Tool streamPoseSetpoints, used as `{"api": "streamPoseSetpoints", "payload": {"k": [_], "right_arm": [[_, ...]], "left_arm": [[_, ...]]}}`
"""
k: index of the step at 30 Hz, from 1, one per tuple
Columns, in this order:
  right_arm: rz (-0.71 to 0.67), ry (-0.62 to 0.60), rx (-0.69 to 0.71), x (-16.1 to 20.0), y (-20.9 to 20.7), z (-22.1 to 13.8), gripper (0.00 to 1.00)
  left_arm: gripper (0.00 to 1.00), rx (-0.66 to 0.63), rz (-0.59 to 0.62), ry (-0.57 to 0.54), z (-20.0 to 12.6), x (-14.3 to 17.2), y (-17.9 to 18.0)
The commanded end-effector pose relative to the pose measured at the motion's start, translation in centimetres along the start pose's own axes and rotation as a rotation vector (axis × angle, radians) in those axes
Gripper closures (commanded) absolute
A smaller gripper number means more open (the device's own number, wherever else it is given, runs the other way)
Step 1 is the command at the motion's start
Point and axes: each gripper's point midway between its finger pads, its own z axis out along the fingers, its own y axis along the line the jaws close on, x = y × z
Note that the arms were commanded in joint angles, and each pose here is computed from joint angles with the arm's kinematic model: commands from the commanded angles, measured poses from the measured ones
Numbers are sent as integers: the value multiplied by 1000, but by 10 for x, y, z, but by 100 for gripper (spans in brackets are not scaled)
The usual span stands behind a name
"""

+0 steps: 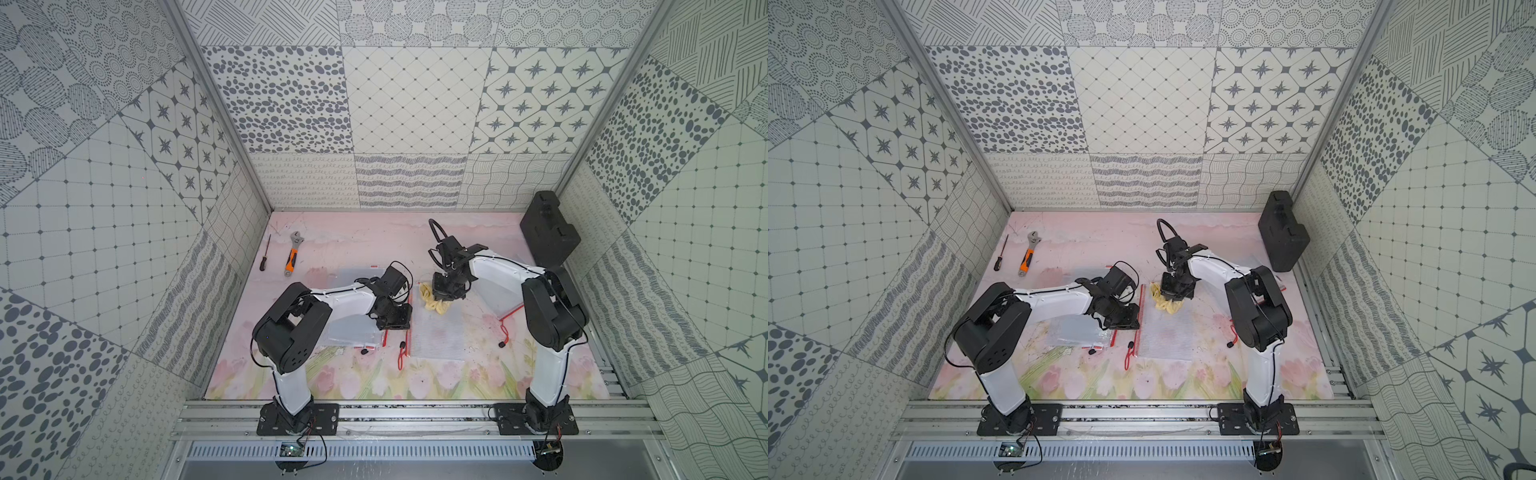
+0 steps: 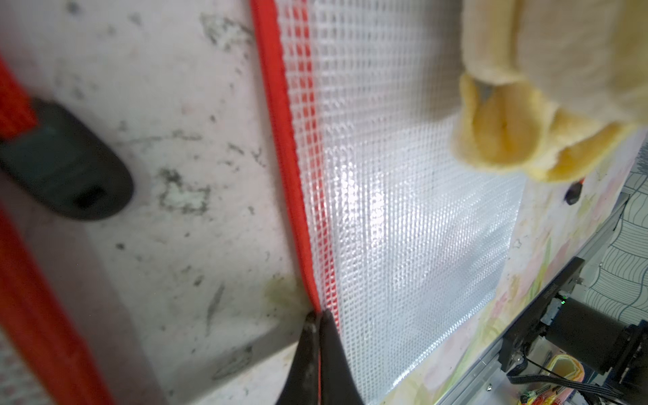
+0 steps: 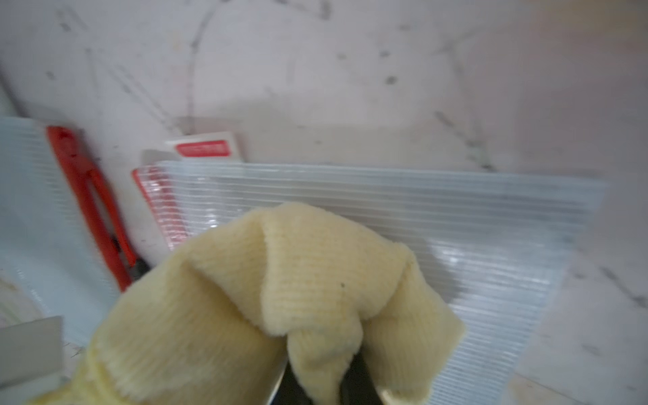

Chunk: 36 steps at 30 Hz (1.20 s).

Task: Wipe the document bag
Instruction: Wipe the dirt from the document bag.

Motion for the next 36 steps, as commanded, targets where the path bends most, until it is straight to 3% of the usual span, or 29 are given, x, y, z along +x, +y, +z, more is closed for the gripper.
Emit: {"api": "streamPoseSetpoints", "payload": {"k": [1,8,18,23,29,36], "right_arm": [[30,-10,-95,-18,32,13,100],[36,60,-77,-20,28,49,100],[173,6,129,-22,-98,16,100],[62,-5,127,-9,-61,3,100],[-41,46,20,21,13,22,100],[-52,76,32,19,15,46,100]], "left_arm": [[100,-55,19,58,-4,14,11],[100,-58,29,47,-7,13,11],[100,-63,21,60,-4,17,15],[100,-65,20,69,-1,17,16],[100,-66,19,65,-1,14,15],[100,-63,25,58,-2,11,13]]}}
